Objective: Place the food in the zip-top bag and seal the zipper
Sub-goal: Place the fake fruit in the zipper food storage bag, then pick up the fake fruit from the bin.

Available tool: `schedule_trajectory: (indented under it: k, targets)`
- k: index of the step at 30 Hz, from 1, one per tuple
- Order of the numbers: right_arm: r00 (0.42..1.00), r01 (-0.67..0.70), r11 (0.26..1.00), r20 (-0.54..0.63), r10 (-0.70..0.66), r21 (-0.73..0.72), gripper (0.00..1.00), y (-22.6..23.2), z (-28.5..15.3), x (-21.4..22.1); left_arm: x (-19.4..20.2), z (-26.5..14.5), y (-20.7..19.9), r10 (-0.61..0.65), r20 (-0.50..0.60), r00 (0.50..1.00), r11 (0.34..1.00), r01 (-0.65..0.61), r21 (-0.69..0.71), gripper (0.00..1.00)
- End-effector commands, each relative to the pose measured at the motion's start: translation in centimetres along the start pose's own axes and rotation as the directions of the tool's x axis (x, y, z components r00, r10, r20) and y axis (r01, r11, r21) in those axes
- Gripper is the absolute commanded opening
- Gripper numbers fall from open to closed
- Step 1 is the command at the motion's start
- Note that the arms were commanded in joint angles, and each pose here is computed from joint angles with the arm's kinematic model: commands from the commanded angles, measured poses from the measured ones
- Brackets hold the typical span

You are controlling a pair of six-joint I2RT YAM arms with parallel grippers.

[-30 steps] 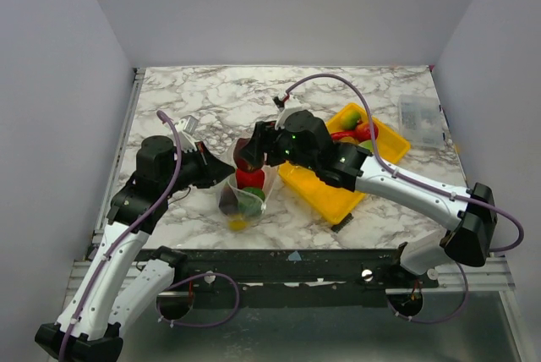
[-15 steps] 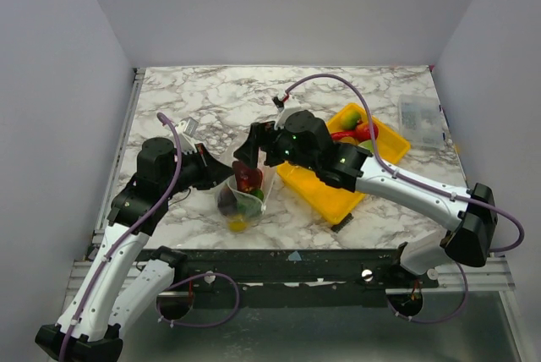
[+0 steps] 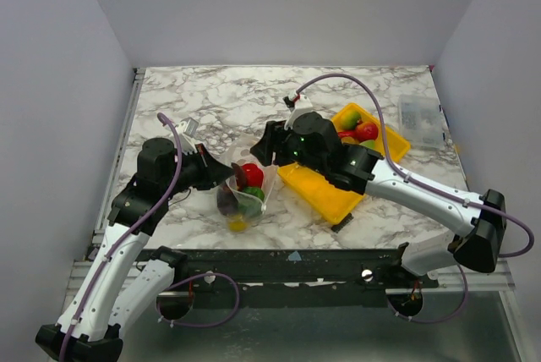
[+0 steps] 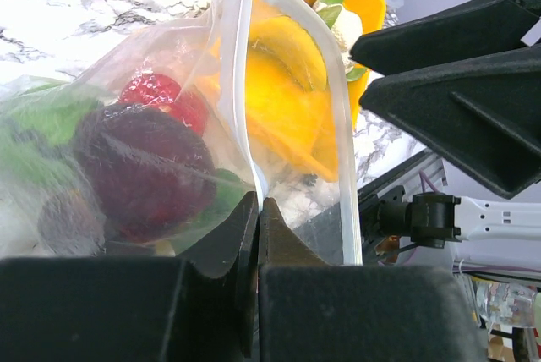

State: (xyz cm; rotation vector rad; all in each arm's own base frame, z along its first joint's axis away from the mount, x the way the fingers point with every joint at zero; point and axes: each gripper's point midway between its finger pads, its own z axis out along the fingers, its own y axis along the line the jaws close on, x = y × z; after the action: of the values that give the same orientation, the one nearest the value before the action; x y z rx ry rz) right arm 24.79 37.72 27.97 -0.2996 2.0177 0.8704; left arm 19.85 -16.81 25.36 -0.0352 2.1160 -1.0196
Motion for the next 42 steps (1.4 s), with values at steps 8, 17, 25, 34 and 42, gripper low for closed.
schedule_trajectory:
  k: [8,17,25,34,42]
  targets:
    - [0.984,0.073,0.865,0.102,-0.143,0.497,0.72,-10.1,-4.9,-2.2,-0.3,0.3,0.3,0.002,0.013,1.0,1.0,-0.002,-0.008,0.0]
    - [0.984,-0.058,0.708,0.161,-0.08,0.704,0.76,-22.0,-7.5,-4.2,-0.3,0.2,0.3,0.01,0.011,1.0,1.0,-0.01,-0.009,0.0]
    - [0.985,-0.16,0.603,0.17,0.041,0.782,0.76,-31.3,-7.9,-4.1,-0.1,0.1,0.1,0.008,0.004,1.0,1.0,-0.008,-0.001,0.0]
    - [0.991,-0.118,0.664,0.046,0.125,0.739,0.76,-33.6,-3.3,-2.3,0.0,0.1,0.0,0.014,-0.005,1.0,1.0,-0.014,0.009,0.0]
    - [0.944,-0.285,0.667,0.081,0.32,0.688,0.74,-34.0,1.6,0.8,-0.1,0.4,-0.3,0.011,-0.012,1.0,1.0,-0.011,0.021,0.0]
